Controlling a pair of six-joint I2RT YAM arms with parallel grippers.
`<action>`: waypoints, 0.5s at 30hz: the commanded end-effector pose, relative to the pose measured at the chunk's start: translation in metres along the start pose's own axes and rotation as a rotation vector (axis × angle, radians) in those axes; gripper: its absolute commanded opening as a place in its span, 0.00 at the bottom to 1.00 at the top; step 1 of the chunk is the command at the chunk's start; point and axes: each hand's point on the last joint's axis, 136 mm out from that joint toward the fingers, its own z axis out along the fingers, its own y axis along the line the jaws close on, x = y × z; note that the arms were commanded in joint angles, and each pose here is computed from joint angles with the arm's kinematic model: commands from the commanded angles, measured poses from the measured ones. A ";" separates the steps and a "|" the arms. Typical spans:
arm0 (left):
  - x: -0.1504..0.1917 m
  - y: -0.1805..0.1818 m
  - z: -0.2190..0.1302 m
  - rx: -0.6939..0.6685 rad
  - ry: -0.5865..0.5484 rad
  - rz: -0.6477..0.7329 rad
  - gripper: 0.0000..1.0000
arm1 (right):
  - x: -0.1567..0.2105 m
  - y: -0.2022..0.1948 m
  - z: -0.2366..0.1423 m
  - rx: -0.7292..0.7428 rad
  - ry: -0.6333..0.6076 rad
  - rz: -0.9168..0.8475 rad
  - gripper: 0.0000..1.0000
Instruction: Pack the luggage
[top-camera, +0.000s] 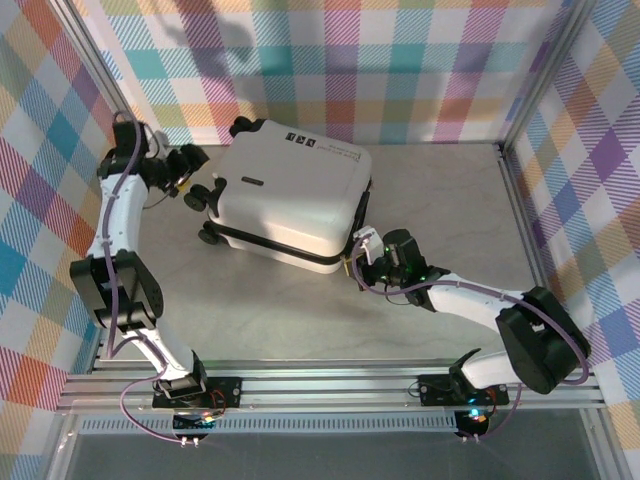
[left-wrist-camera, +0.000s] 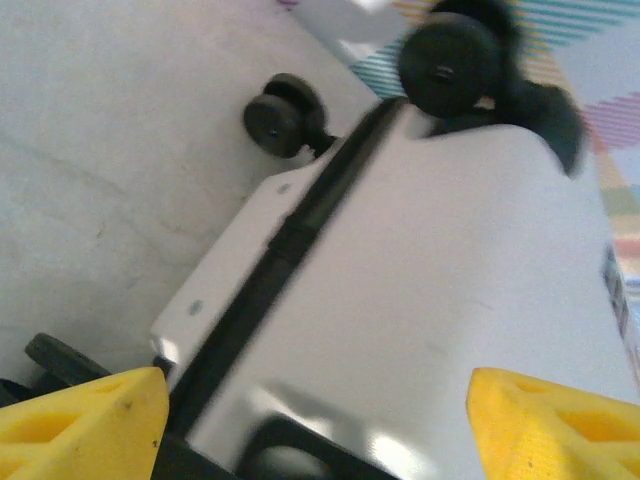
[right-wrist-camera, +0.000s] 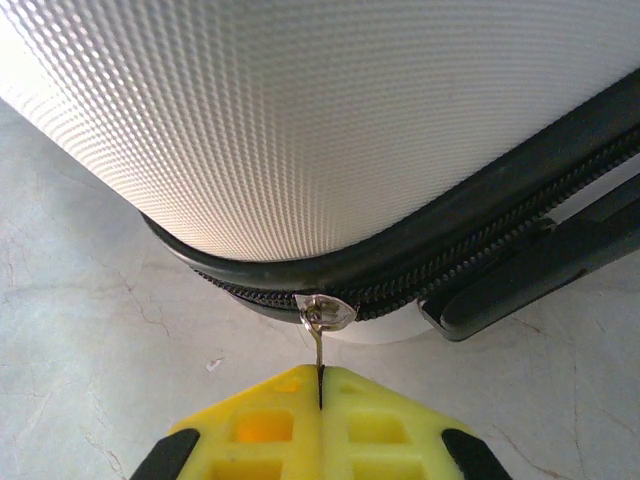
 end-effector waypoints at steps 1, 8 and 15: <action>0.013 -0.059 -0.038 -0.052 -0.052 0.216 0.79 | -0.019 0.003 0.005 -0.017 -0.070 -0.003 0.00; 0.078 -0.160 -0.001 0.063 0.036 0.480 0.82 | -0.019 0.004 0.006 -0.024 -0.072 0.007 0.00; 0.164 -0.224 0.081 0.077 0.136 0.689 0.81 | -0.017 0.005 0.003 -0.023 -0.077 0.009 0.00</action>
